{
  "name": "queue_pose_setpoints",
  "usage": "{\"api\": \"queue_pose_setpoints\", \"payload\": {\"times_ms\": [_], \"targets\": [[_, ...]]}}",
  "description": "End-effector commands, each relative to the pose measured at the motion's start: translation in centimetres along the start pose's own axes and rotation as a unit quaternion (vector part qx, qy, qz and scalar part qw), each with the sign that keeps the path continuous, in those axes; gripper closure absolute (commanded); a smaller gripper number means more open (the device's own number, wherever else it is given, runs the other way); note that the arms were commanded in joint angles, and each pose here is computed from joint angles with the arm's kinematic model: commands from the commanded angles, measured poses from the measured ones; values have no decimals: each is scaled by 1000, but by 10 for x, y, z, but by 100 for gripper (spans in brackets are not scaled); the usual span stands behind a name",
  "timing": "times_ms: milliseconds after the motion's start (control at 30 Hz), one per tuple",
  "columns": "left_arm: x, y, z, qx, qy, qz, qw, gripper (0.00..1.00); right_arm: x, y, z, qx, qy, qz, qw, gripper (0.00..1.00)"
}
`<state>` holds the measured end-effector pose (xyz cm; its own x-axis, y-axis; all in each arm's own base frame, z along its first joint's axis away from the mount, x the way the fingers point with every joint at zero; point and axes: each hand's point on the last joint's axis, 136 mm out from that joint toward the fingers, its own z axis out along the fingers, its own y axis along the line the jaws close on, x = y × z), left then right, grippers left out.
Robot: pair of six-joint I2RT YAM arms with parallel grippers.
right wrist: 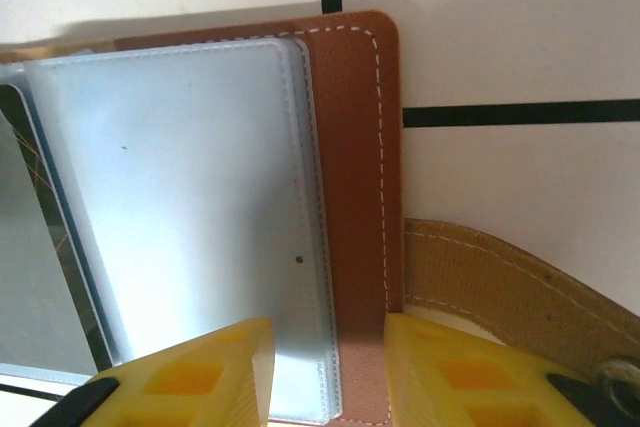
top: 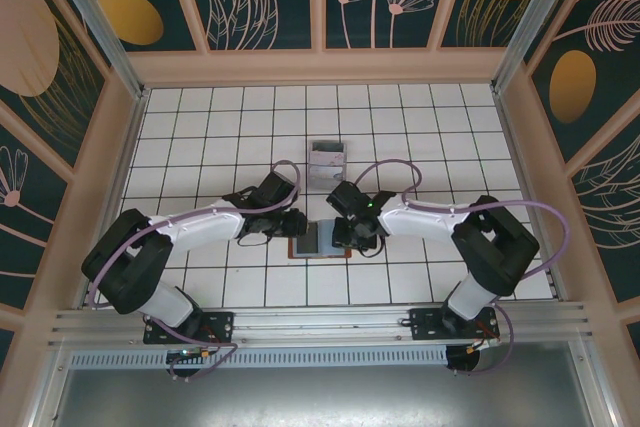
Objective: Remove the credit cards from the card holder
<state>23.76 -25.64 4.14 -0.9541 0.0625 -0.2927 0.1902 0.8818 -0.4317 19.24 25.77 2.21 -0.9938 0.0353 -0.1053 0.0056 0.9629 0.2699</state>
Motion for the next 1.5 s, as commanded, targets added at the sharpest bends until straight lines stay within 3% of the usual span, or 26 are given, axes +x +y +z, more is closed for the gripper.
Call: {"api": "queue_pose_setpoints", "payload": {"times_ms": [0, 133, 333, 633, 767, 1467], "targets": [[8, 1, 4, -1, 11, -8, 1000, 72, -5, -6, -6, 38, -7, 6, 999, 65], [15, 7, 6, -13, 19, -8, 1000, 72, -11, -6, -16, 55, -16, -2, 998, 65], [22, 12, 12, -23, 32, -6, 999, 72, -23, 20, -31, 20, -26, -13, 999, 65], [27, 26, 13, -55, 32, -2, 998, 74, -27, 81, -30, -108, -1, -23, 994, 70], [30, 28, 14, -56, 35, -6, 998, 76, -27, 93, -18, -131, 14, -19, 991, 74], [38, 35, 16, -60, 40, -15, 997, 80, -20, 74, 15, -93, 27, -9, 995, 80]]}}
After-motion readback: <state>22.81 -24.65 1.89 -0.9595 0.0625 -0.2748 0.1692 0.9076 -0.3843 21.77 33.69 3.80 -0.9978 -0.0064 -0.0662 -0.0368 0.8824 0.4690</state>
